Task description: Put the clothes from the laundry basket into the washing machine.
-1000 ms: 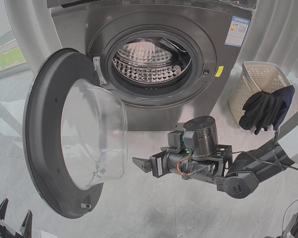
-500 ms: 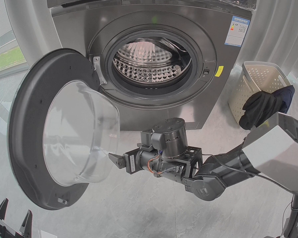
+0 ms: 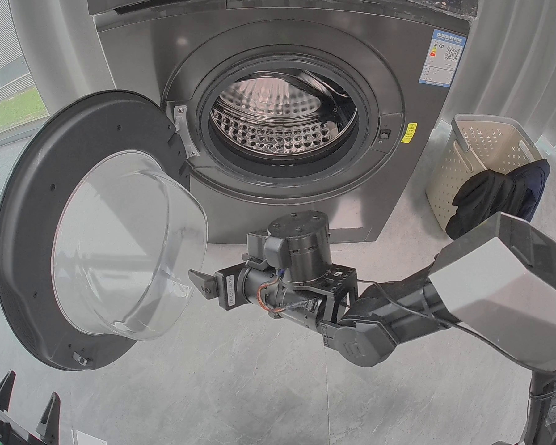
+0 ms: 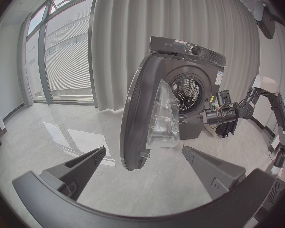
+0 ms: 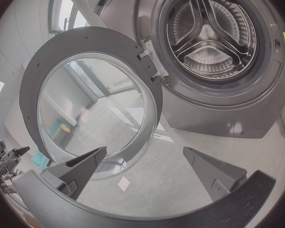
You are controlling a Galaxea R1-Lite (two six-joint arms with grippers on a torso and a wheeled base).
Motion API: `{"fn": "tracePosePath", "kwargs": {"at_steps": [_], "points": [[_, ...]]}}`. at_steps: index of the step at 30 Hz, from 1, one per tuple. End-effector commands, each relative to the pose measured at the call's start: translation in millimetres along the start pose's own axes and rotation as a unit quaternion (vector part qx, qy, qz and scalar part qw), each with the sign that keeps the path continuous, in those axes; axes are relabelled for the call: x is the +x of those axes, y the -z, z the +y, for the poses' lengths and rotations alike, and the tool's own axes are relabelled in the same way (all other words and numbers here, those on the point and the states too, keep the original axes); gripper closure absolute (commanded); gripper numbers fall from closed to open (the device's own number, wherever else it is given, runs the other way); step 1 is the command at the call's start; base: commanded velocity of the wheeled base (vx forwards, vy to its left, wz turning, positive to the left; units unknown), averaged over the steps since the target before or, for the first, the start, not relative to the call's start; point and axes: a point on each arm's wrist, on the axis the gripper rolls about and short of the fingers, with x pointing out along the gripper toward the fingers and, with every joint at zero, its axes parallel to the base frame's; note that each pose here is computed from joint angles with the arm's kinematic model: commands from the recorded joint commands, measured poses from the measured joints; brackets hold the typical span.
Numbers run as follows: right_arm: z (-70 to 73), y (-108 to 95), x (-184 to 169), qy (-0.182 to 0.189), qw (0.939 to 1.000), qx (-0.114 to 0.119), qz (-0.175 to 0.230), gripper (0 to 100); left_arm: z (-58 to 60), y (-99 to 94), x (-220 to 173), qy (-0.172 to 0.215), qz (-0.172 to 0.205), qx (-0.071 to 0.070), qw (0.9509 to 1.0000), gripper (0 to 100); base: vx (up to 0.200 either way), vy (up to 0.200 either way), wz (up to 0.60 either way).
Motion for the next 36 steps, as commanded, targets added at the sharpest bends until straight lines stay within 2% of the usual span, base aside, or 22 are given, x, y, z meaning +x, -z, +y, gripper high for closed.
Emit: {"fn": "tracePosePath", "kwargs": {"at_steps": [1, 9, 12, 16, 19, 20, 21, 25, 28, 29, 30, 32, 33, 36], "points": [[6.3, 14.7, 20.6, -0.004, 1.0, -0.002, 0.004, 0, 0.3, 4.8, 0.2, 0.0, 0.001, 0.0, 1.0, 0, 0.0, 0.0, 0.0], [25.1, 30.0, 53.8, -0.016, 0.9996, -0.003, -0.021, 0, 0.3, 4.8, 0.2, 0.0, 0.001, -0.001, 1.0, 0, 0.0, 0.0, 0.0], [32.4, 21.9, 57.6, -0.02, 0.9989, 0.002, -0.042, 0, 0.3, 4.8, 0.2, 0.0, 0.001, -0.001, 1.0, 0, 0.0, 0.0, 0.0], [30.0, 11.2, 50.6, -0.012, 0.9986, 0.015, -0.05, 0, 0.3, 4.8, 0.2, 0.0, 0.001, 0.0, 1.0, 0, 0.0, 0.0, 0.0], [20.6, -20.1, 10.1, 0.003, 0.9987, 0.015, -0.049, 0, 0.3, 4.8, 0.2, 0.0, 0.001, 0.0, 1.0, 0, 0.0, 0.0, 0.0], [20.6, -20.1, 10.1, 0.003, 0.9987, 0.015, -0.049, 0, 0.3, 4.8, 0.2, 0.0, 0.001, 0.0, 1.0, 0, 0.0, 0.0, 0.0], [9.5, -32.4, -13.2, 0.016, 0.9987, 0.013, -0.047, 0, 0.3, 4.8, 0.2, 0.001, 0.002, 0.0, 1.0, 0, 0.0, 0.0, 0.0], [-20.4, -52.8, -76.1, 0.055, 0.9974, 0.012, -0.045, 0, 0.3, 4.8, 0.2, 0.001, 0.002, 0.0, 1.0, 0, 0.0, 0.0, 0.0], [-36.9, -60.4, -126.1, 0.082, 0.9954, 0.01, -0.049, 0, 0.3, 4.8, 0.2, 0.0, 0.001, 0.001, 1.0, 0, 0.0, 0.0, 0.0], [-36.9, -60.4, -126.1, 0.082, 0.9954, 0.01, -0.049, 0, 0.3, 4.8, 0.2, 0.0, 0.001, 0.001, 1.0, 0, 0.0, 0.0, 0.0], [-45.5, -62.2, -161.3, 0.098, 0.9937, 0.007, -0.054, 0, 0.3, 4.8, 0.2, 0.0, 0.001, 0.001, 1.0, 0, 0.0, 0.0, 0.0], [-51.2, -60.7, -194.7, 0.113, 0.9918, 0.001, -0.06, 0, 0.3, 4.8, 0.2, 0.0, 0.001, 0.001, 1.0, 0, 0.0, 0.0, 0.0], [-51.2, -60.7, -194.7, 0.113, 0.9918, 0.001, -0.06, 0, 0.3, 4.8, 0.2, 0.0, 0.001, 0.001, 1.0, 0, 0.0, 0.0, 0.0], [-59.4, -54.2, -248.4, 0.14, 0.987, -0.007, -0.078, 0, 0.3, 4.8, 0.2, 0.0, 0.001, 0.001, 1.0, 0, 0.0, 0.0, 0.0]]}}
